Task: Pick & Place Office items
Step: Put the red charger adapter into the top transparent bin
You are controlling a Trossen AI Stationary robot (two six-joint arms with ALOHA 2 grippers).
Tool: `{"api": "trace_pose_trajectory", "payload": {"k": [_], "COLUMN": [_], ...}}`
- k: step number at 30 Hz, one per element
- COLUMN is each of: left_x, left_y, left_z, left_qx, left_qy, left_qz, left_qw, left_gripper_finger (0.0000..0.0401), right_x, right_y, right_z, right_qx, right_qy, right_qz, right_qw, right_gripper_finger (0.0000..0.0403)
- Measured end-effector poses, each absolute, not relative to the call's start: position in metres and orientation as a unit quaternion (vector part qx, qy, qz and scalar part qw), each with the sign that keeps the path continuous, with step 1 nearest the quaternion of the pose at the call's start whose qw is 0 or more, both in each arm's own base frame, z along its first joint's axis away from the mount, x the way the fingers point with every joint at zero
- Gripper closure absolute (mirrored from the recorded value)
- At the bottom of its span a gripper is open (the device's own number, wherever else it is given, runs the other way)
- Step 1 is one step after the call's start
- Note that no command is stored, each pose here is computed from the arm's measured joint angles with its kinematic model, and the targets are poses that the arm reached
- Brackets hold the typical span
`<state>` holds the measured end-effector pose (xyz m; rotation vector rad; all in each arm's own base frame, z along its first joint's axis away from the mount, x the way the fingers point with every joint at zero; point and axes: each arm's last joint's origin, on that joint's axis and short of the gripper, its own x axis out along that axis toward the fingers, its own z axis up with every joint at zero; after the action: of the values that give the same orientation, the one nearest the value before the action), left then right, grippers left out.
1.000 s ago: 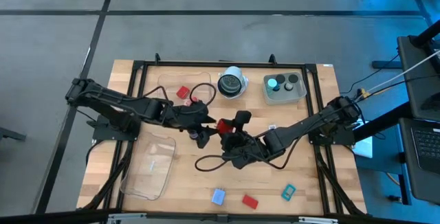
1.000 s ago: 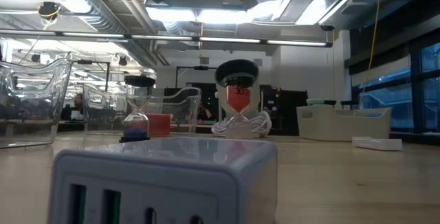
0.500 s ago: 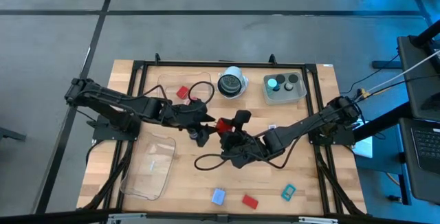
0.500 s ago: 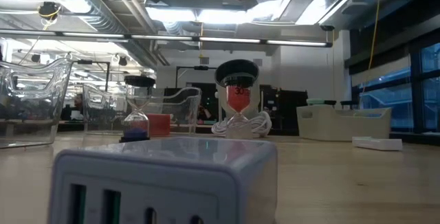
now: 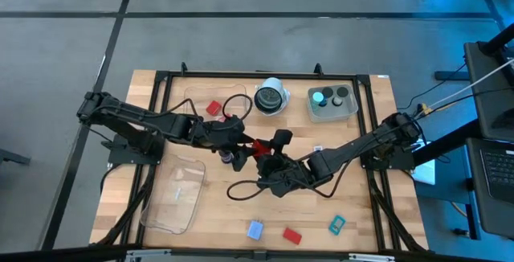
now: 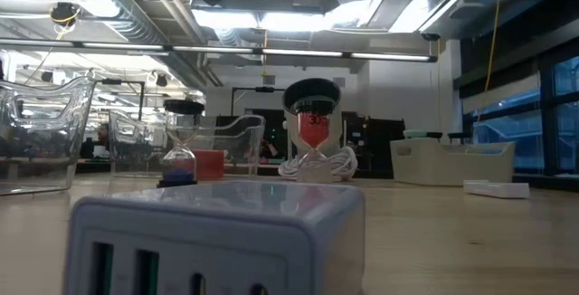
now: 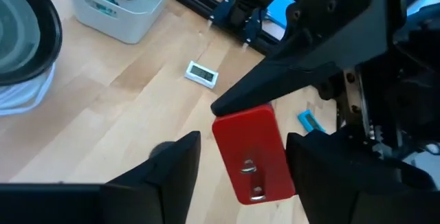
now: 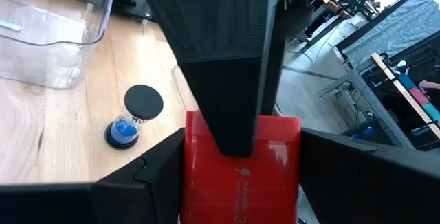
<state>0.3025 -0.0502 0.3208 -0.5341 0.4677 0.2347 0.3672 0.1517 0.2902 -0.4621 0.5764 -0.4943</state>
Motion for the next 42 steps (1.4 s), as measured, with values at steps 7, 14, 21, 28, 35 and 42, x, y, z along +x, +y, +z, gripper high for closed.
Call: {"api": "trace_pose_trajectory", "payload": {"k": [7, 14, 21, 28, 35, 42], "left_x": [0.303, 0.303, 0.303, 0.303, 0.303, 0.304], "left_y": [-0.051, -0.050, -0.051, -0.052, -0.052, -0.049], "left_z": [0.321, 0.322, 0.323, 0.320, 0.321, 0.322], "left_qx": [-0.288, -0.307, -0.309, -0.308, -0.312, -0.310], "left_qy": [0.231, 0.221, 0.219, 0.232, 0.227, 0.224], "left_qz": [0.108, 0.112, 0.110, 0.102, 0.099, 0.096], "left_qw": [0.923, 0.919, 0.919, 0.917, 0.917, 0.919], "left_gripper_finger": [0.0246, 0.0277, 0.0277, 0.0277, 0.0277, 0.0277], "right_x": [0.368, 0.367, 0.365, 0.366, 0.363, 0.333], "right_y": [0.152, 0.152, 0.155, 0.158, 0.159, 0.147], "right_z": [0.291, 0.291, 0.291, 0.291, 0.295, 0.324], "right_qx": [-0.224, -0.237, -0.242, -0.186, -0.166, -0.032], "right_qy": [0.277, 0.276, 0.274, 0.277, 0.282, 0.325], "right_qz": [-0.240, -0.252, -0.249, -0.206, -0.182, -0.107], "right_qw": [0.903, 0.897, 0.897, 0.920, 0.927, 0.939], "right_gripper_finger": [0.0179, 0.0179, 0.0168, 0.0110, 0.0038, 0.0004]}}
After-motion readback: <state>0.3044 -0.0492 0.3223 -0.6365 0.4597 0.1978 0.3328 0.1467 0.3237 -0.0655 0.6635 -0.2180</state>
